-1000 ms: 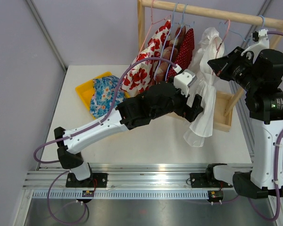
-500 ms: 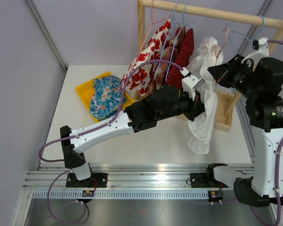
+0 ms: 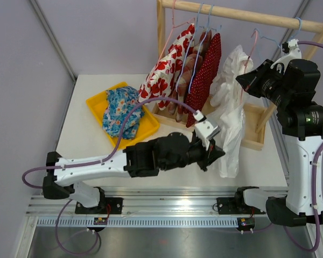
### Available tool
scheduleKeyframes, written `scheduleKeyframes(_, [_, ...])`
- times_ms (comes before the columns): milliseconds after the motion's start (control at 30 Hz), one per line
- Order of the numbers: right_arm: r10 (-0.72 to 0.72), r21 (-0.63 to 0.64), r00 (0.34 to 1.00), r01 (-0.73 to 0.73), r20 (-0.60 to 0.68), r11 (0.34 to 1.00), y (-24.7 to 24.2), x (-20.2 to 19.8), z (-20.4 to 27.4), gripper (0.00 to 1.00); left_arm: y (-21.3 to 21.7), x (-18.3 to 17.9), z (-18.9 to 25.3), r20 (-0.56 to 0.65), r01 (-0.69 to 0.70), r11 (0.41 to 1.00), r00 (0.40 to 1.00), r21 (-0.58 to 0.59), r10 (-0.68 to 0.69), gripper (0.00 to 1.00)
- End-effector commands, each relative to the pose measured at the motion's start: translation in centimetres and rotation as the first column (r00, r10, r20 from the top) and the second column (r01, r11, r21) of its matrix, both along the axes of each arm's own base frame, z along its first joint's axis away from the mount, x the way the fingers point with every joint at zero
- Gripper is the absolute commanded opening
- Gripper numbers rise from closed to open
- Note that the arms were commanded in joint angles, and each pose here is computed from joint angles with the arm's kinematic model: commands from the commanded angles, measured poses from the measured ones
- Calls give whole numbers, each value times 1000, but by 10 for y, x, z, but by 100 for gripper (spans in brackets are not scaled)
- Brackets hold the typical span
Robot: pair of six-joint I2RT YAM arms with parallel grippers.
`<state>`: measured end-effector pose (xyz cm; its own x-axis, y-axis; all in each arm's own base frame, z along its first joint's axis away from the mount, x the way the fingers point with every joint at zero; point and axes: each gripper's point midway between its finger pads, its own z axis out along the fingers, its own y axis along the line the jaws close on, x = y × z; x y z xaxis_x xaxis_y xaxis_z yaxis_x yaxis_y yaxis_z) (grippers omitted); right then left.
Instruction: Remove the skirt from the hanger
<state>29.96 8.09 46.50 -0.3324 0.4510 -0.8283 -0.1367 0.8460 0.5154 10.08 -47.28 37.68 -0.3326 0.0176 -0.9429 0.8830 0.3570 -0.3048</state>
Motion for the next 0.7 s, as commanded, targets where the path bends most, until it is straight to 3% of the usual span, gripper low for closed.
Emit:
scheduleKeyframes(0, [-85,-21,974,92,210,996,-16,15,57,0,24,-40,-10,-2,13,999,1000,31,-13,0])
scheduleKeyframes(267, [-146,-20,966,154,214,988,-26,28,57,0,42,-67,-94,-29,0,974,1000,226,7,0])
scheduleKeyframes(400, [-140,-19,969,146,202,989,-25,26,54,0,34,-67,-105,-22,-13,967,1000,255,19,0])
scheduleKeyframes(667, [-22,45,997,19,73,999,-2,-18,22,0,-1,24,-83,84,-260,914,966,311,246,0])
